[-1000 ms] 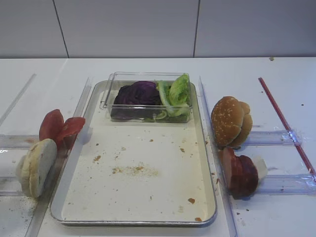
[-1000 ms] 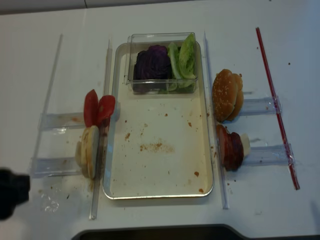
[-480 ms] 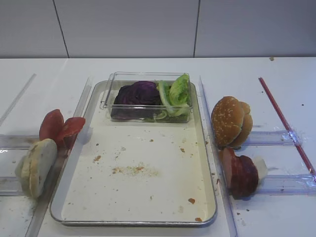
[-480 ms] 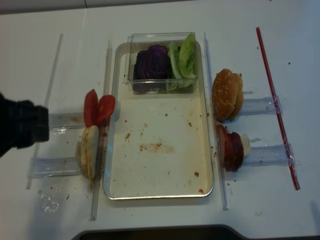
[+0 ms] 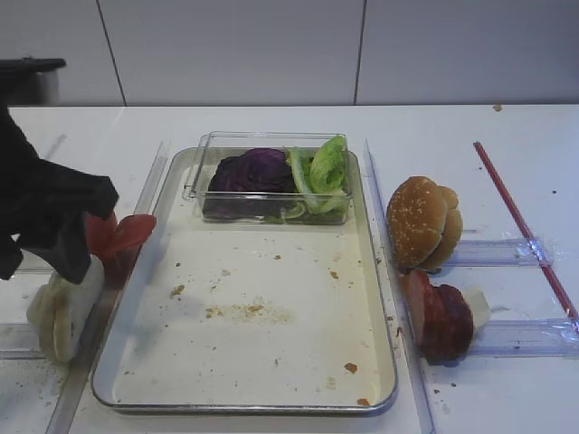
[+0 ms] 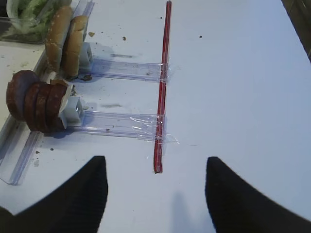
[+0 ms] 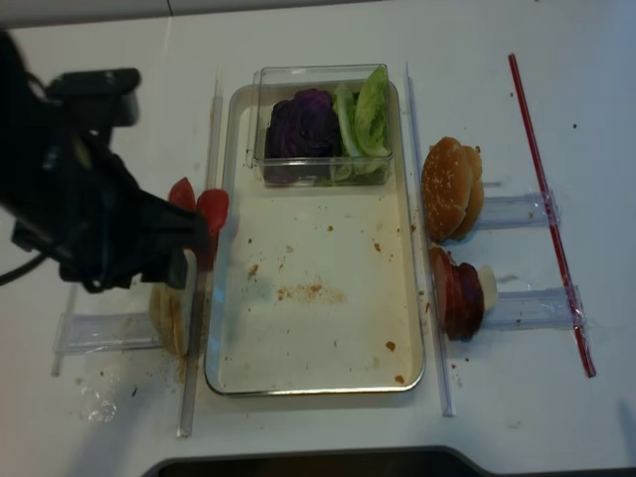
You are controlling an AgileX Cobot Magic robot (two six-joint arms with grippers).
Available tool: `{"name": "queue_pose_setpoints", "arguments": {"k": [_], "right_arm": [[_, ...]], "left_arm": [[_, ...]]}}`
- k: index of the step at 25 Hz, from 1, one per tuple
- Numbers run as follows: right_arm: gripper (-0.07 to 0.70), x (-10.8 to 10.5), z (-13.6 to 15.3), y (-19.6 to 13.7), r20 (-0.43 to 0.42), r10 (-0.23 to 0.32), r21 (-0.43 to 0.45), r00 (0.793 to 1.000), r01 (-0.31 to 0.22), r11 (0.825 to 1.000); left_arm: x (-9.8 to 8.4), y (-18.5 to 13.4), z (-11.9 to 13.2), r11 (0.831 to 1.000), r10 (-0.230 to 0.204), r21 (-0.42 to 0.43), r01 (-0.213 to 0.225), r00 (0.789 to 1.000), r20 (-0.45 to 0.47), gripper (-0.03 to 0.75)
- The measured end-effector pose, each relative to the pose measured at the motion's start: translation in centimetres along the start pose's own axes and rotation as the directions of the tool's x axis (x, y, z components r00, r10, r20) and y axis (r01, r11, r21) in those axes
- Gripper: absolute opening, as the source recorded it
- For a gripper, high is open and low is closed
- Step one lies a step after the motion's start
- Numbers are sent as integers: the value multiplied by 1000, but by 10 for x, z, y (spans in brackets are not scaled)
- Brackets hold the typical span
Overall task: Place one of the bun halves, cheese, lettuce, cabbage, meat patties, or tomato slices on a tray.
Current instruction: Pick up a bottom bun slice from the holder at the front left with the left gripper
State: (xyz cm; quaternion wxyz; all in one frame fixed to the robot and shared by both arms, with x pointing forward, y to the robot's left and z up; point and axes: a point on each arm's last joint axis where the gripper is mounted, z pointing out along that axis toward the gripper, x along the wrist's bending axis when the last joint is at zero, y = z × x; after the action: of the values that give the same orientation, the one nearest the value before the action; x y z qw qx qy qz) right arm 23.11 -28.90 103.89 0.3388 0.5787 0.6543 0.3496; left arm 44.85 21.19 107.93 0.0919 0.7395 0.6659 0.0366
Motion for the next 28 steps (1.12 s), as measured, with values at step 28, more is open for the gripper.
{"name": "queue_pose_setpoints", "arguments": {"k": [28], "right_arm": [[480,0,0,0,0,-2,0,1000,2,1000]], "left_arm": [[-26,22,45,995,2,102,-3,1000,8,417]]}}
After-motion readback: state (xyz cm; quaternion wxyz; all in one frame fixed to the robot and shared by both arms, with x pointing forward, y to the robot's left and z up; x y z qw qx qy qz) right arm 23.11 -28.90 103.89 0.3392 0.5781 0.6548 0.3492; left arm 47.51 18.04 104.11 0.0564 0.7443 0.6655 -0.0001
